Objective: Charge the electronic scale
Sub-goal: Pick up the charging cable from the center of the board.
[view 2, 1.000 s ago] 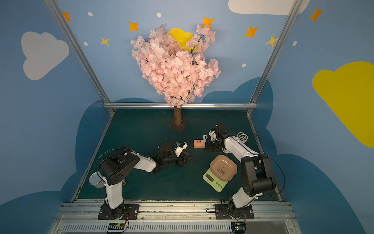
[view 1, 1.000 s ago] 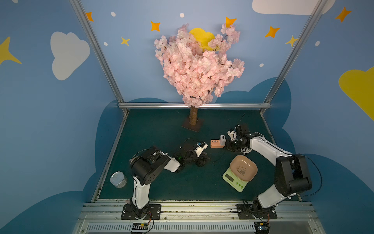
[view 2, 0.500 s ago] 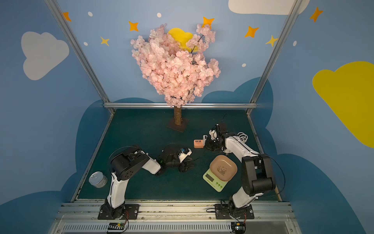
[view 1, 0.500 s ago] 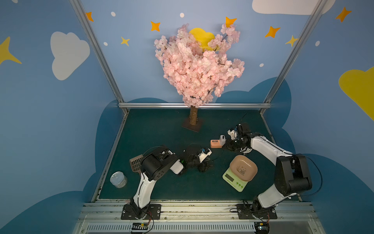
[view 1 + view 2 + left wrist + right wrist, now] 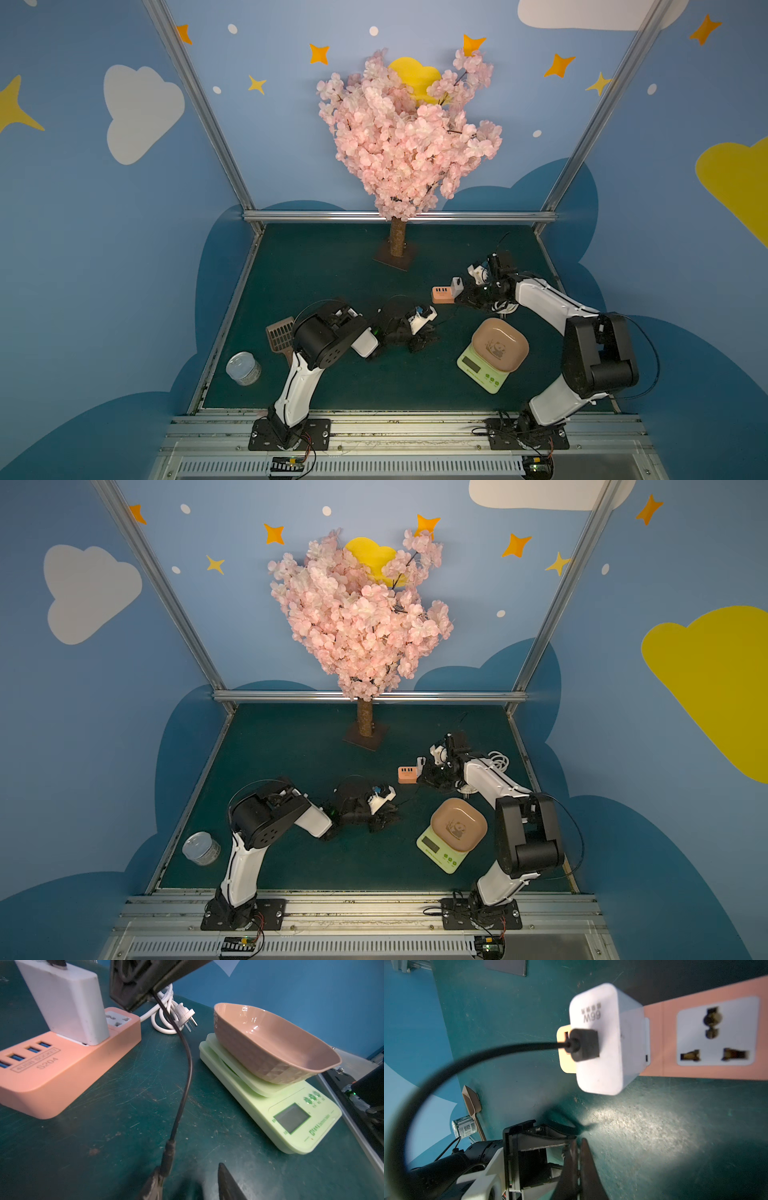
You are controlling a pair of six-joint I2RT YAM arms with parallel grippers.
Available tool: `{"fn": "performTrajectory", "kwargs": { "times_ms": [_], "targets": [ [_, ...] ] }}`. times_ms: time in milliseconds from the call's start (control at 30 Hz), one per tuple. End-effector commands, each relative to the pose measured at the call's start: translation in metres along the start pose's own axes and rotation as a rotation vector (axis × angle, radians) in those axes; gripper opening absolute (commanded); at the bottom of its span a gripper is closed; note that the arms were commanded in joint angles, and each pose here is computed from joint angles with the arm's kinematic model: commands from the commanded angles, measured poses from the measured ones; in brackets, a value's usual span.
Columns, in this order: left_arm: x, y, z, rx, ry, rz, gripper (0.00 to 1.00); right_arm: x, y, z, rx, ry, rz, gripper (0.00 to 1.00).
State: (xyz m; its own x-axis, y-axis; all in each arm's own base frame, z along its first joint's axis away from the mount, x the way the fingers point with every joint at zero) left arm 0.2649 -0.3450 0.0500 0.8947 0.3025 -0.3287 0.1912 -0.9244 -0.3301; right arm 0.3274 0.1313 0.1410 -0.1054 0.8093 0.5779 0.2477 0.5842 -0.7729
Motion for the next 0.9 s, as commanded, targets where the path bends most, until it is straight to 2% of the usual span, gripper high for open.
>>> {"fn": "performTrajectory", "kwargs": {
  "times_ms": [0, 167, 300, 700, 867],
  "targets": [
    [0.003, 0.007, 0.001, -0.008, 0.011, 0.019, 0.46, -0.003, 0.005, 0.0, 0.007, 0.011, -0.017, 0.05],
    [0.013, 0.005, 0.002, -0.036, -0.012, -0.019, 0.48, -0.005, 0.007, 0.002, 0.011, 0.014, -0.02, 0.05],
    [0.015, 0.0, 0.003, -0.058, -0.021, -0.01, 0.46, -0.007, 0.008, 0.002, 0.012, 0.017, -0.022, 0.05],
    [0.012, 0.002, 0.003, -0.057, -0.017, 0.027, 0.2, -0.013, 0.013, 0.002, 0.013, 0.033, -0.028, 0.06],
    [0.01, -0.001, 0.002, -0.054, -0.011, 0.034, 0.09, -0.011, 0.008, 0.002, 0.01, 0.032, -0.043, 0.1]
  ]
}}
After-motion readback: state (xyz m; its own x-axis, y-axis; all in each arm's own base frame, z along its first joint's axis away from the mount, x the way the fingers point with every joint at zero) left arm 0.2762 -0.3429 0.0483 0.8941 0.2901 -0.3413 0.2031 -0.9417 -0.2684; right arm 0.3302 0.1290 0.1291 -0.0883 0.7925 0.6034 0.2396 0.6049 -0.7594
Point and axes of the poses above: each gripper's point midway between its finger pads, its own y axis out along the fingers, its own x axis along the line the jaws close on, z = x × y, the point moved 6 cm from there along -y, back along the fingers, and after that the axes turned 7 degrees about -y, right-handed, at the moved point
